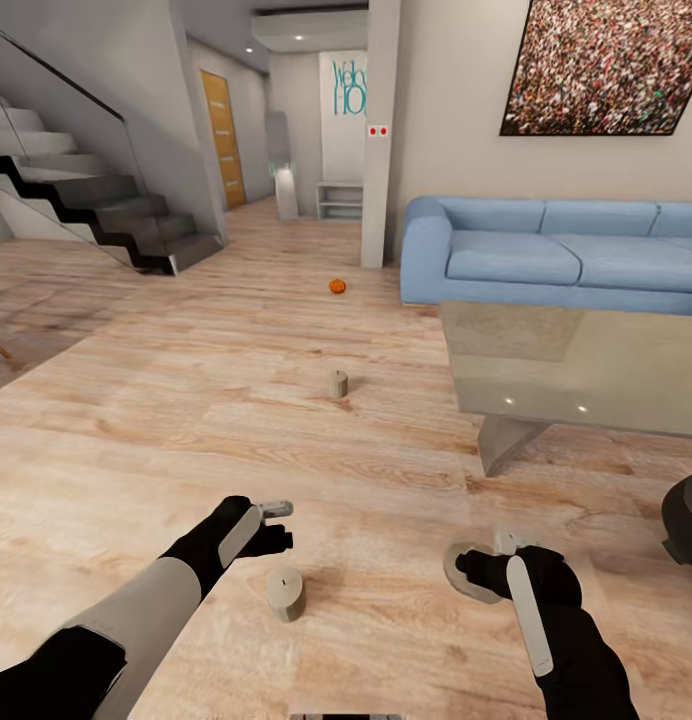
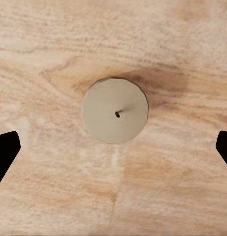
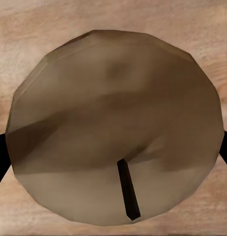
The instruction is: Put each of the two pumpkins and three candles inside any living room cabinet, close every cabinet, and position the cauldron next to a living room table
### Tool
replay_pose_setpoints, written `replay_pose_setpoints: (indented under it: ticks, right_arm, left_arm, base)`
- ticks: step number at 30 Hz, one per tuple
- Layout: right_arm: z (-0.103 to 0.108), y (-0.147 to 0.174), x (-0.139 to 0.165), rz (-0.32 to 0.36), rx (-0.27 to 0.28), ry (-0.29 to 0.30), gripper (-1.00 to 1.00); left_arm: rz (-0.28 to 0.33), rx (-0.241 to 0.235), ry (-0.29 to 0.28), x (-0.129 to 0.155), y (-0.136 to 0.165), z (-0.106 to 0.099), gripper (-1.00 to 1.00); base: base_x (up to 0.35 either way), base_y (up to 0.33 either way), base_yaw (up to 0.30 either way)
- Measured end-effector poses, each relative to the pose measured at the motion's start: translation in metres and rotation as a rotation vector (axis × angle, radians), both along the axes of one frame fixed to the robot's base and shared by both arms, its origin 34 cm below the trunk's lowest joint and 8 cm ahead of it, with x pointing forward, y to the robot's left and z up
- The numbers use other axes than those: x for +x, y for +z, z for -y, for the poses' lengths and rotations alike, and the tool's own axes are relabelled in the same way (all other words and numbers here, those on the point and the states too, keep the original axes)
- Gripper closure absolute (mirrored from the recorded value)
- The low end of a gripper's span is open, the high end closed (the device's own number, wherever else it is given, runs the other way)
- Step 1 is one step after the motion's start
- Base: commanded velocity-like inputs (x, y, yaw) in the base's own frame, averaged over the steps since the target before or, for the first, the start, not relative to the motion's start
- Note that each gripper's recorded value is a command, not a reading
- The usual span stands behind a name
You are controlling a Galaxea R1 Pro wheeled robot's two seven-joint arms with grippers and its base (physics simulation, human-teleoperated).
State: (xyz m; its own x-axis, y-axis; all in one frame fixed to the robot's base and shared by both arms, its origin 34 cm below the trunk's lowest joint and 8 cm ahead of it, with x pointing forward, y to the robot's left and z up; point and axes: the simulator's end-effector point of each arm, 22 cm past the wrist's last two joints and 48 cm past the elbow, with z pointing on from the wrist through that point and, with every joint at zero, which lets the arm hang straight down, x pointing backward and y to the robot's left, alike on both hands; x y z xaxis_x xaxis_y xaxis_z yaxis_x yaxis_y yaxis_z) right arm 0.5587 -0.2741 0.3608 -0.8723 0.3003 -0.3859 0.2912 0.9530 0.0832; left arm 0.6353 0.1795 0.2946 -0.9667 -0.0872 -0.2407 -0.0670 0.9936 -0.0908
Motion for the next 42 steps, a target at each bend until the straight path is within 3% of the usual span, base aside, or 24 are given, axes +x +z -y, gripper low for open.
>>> replay_pose_setpoints:
  ticks: [12, 15, 18, 23, 27, 42]
  right_arm:
    - [-0.003, -0.024, -0.006, -0.044, 0.015, 0.003, 1.0]
    - [-0.019, -0.027, -0.003, -0.027, 0.101, 0.015, 1.0]
    - [-0.057, -0.02, 0.007, 0.031, 0.304, 0.054, 1.0]
    - [-0.07, -0.018, 0.002, 0.06, 0.444, 0.116, 1.0]
    - [-0.07, -0.018, 0.0, 0.064, 0.48, 0.132, 1.0]
    - [-0.068, -0.021, -0.003, 0.057, 0.479, 0.136, 1.0]
  left_arm:
    - [-0.044, 0.0, -0.001, -0.009, -0.027, 0.001, -1.0]
    - [-0.055, 0.0, -0.001, -0.012, -0.034, 0.001, -1.0]
    - [-0.066, -0.001, -0.001, -0.014, -0.04, 0.001, -1.0]
    - [-0.084, -0.001, -0.001, -0.019, -0.051, 0.001, -1.0]
    - [-0.091, -0.001, -0.001, -0.02, -0.055, 0.001, -1.0]
    - [-0.08, -0.003, 0.0, -0.018, -0.055, 0.002, -1.0]
  base:
    - [0.0, 0.0, 0.0]
    - [0.0, 0.0, 0.0]
    - [0.0, 0.0, 0.0]
    - [0.0, 0.0, 0.0]
    - [0.0, 0.0, 0.0]
    - [0.041, 0.0, 0.0]
